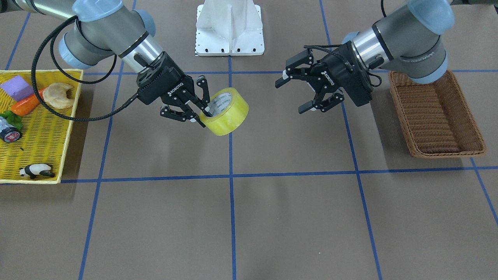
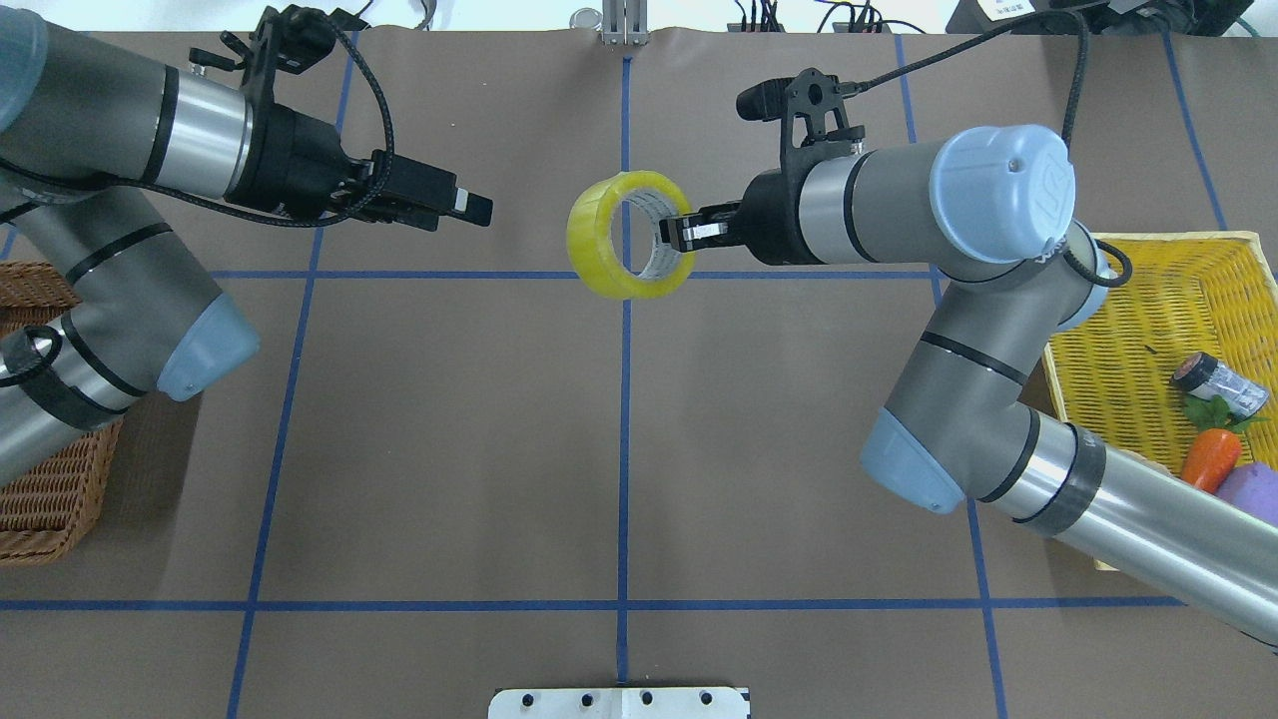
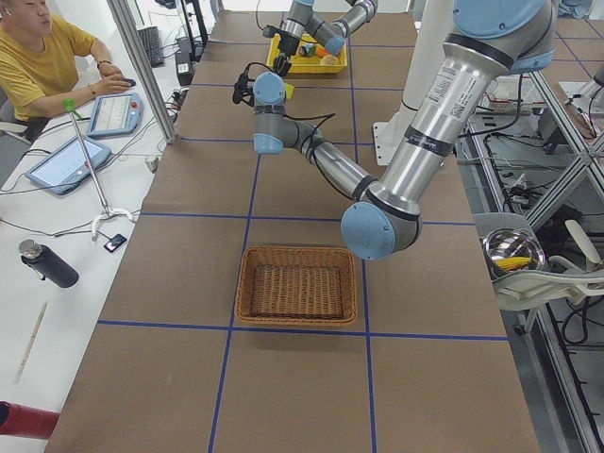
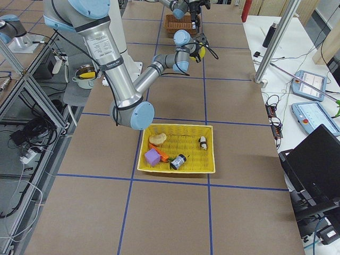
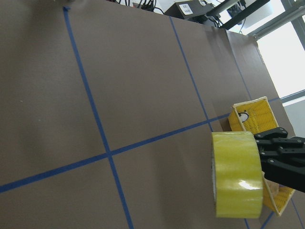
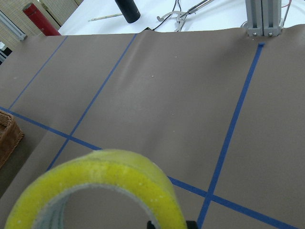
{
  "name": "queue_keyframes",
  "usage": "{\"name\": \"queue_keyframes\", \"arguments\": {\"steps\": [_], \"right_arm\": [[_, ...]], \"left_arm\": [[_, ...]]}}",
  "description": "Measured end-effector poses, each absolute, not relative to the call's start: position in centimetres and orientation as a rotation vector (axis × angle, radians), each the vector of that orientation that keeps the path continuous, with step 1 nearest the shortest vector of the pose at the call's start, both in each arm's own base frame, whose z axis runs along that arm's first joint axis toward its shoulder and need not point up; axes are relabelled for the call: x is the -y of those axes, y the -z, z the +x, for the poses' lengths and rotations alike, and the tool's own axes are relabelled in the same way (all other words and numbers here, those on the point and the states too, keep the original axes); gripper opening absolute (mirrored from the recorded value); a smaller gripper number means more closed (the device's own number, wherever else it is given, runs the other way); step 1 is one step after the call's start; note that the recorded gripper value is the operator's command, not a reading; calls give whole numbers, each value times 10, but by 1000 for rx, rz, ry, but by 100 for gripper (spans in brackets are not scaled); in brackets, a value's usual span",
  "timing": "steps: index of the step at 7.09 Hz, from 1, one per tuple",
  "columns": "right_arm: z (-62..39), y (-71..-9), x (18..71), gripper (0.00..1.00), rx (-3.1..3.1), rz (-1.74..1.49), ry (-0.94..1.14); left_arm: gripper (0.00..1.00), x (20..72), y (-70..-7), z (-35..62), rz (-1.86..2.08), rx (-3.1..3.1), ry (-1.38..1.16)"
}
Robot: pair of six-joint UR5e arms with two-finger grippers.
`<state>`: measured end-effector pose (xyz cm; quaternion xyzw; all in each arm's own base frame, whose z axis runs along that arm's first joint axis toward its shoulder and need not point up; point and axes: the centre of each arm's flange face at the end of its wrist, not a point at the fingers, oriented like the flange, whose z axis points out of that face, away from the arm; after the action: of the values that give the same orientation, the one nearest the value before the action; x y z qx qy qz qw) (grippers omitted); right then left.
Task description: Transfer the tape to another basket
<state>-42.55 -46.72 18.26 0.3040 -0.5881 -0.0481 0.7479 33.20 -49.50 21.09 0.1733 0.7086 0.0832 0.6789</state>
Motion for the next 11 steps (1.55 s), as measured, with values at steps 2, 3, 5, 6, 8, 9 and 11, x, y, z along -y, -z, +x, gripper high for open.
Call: {"name": "queue_keyframes", "arguments": {"steps": [2, 3, 5, 6, 8, 9, 11], "right_arm": [[-446, -169, 454, 0, 1291, 691, 75], [-454, -167, 448, 0, 1287, 698, 67], [-464, -166, 439, 0, 1286, 704, 64], [-467, -165, 436, 0, 1292, 704, 67], [-470, -161, 430, 0, 1305, 699, 71], [-471, -160, 427, 0, 1309, 697, 73], [-472, -159, 426, 48, 1313, 697, 74]], "left_arm": [[100, 486, -206, 344, 379, -1619, -172], [100, 481, -204, 354, 395, -1628, -150], [100, 475, -201, 370, 427, -1635, -114], [100, 474, -200, 373, 432, -1635, -109], [99, 473, -199, 374, 434, -1636, -106], [99, 474, -199, 374, 434, -1635, -106], [38, 474, -200, 375, 434, -1635, -105]]}}
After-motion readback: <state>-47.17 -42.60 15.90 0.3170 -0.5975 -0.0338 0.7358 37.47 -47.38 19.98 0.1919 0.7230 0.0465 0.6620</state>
